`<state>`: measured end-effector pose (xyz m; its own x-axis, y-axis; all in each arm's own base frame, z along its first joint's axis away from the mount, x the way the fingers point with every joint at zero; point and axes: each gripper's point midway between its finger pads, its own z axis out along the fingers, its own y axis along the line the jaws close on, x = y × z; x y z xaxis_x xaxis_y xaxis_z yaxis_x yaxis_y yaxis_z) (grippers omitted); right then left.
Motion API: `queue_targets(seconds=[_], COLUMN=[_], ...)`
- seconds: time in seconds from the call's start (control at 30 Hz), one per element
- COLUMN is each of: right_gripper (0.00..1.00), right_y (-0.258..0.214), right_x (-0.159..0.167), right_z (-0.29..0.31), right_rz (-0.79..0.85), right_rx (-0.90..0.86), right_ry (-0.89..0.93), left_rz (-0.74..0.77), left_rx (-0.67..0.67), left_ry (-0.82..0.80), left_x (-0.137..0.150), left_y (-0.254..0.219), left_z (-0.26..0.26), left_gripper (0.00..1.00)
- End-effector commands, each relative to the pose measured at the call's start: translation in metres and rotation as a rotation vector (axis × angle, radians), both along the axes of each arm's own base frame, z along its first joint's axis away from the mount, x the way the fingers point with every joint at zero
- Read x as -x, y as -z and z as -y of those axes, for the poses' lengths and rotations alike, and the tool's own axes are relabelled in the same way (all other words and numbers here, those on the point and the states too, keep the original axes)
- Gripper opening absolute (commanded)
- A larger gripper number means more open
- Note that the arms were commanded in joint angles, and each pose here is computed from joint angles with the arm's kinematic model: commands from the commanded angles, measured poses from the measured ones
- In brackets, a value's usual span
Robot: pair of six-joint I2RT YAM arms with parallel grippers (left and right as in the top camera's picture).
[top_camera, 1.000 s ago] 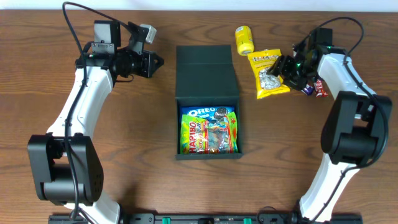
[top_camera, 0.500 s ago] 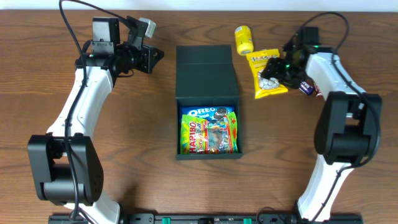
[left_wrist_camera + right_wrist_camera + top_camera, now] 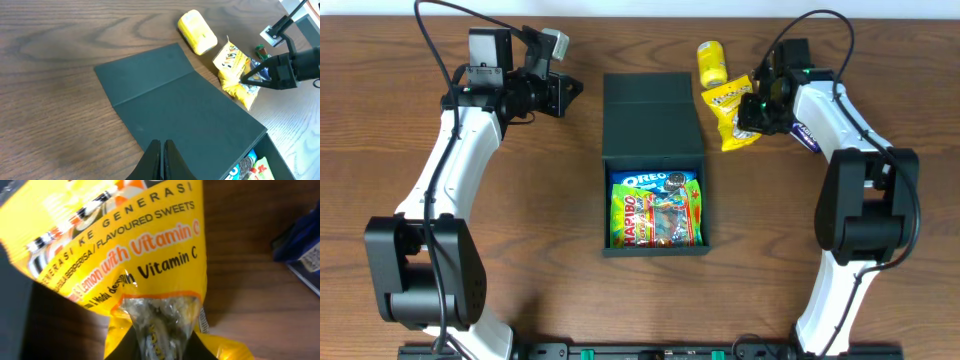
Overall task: Pack container
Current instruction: 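Reach right gripper to the yellow Hacks sweets bag and grasp it, then carry the yellow bag left and lower it into the box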
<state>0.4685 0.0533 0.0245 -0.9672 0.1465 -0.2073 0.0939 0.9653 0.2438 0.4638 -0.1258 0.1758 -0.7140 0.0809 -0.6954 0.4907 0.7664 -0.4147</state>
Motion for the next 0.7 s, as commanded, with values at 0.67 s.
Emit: queue_targets(seconds=[0.67], right_gripper=[0.01], right_y=[-0.190], right_x=[0.088], right_z=[-0.096], right_rz=[0.151], right_rx=[-0.099], right_ry=[-0.742], left_rz=[0.072], left_rx=[-0.007], left_ry=[-0.135], left_x=[-0.022], left_y=[-0.020], left_z=[-0.061], left_gripper=[0.06])
